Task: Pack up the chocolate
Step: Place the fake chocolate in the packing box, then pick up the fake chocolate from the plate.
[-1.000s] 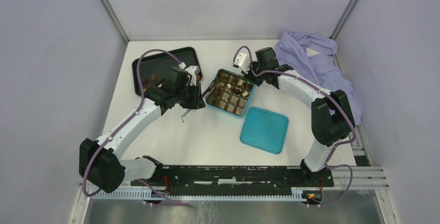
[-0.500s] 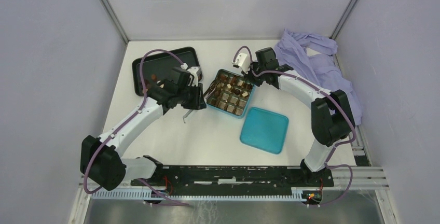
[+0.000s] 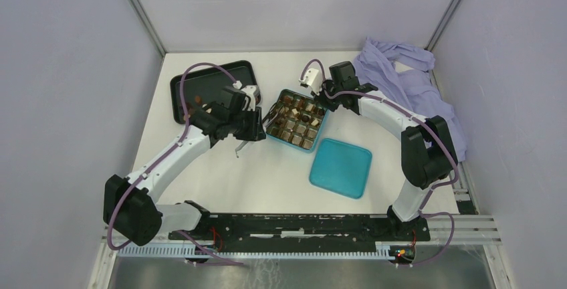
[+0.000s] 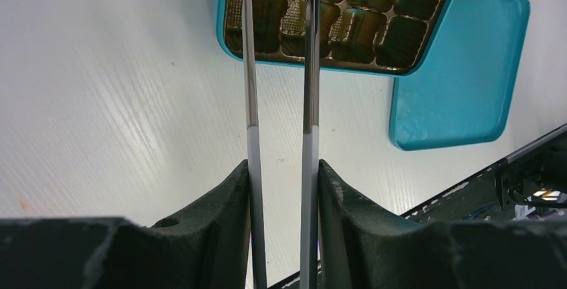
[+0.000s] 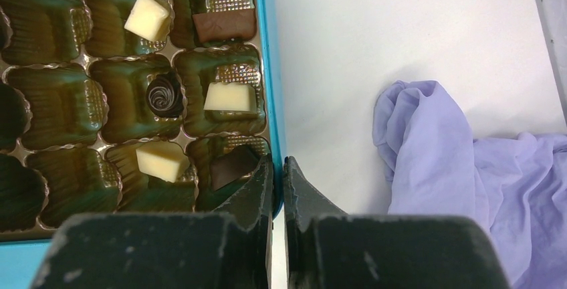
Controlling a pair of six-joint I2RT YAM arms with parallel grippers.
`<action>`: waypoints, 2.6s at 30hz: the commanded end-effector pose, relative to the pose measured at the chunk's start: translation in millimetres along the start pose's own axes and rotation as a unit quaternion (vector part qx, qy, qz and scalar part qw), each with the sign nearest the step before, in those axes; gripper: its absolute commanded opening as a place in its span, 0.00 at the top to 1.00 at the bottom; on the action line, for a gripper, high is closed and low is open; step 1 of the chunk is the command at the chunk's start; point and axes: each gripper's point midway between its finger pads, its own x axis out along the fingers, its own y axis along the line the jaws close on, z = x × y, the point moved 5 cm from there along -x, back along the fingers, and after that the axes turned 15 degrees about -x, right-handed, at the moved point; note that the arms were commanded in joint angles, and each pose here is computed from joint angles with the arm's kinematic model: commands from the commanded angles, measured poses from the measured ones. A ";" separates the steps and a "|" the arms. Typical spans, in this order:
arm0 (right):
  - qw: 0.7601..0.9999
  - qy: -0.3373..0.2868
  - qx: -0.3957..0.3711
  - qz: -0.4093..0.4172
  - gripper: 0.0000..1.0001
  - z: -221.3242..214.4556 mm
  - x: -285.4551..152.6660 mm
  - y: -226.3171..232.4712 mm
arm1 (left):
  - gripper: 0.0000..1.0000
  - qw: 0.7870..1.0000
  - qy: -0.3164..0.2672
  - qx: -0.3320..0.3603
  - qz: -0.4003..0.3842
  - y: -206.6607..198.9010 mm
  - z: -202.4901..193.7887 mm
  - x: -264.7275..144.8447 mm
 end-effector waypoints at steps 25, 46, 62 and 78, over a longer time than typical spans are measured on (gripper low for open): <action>0.998 -0.037 0.043 0.034 0.53 -9.5 24.4 -20.3 | 0.59 0.989 -0.148 -0.023 0.012 -18.4 52.7 -43.4; 0.979 -0.198 0.005 0.054 0.15 7.2 -83.0 24.4 | 0.58 0.979 -0.196 -0.025 0.049 -5.6 64.7 -40.8; 0.968 -0.239 0.036 0.065 0.10 -23.1 -100.8 63.6 | 0.59 0.977 -0.200 -0.010 0.079 1.8 65.7 -53.7; 0.967 -0.230 0.071 0.084 0.04 -40.2 -87.8 72.5 | 0.59 0.978 -0.137 0.006 0.157 35.4 81.7 -24.7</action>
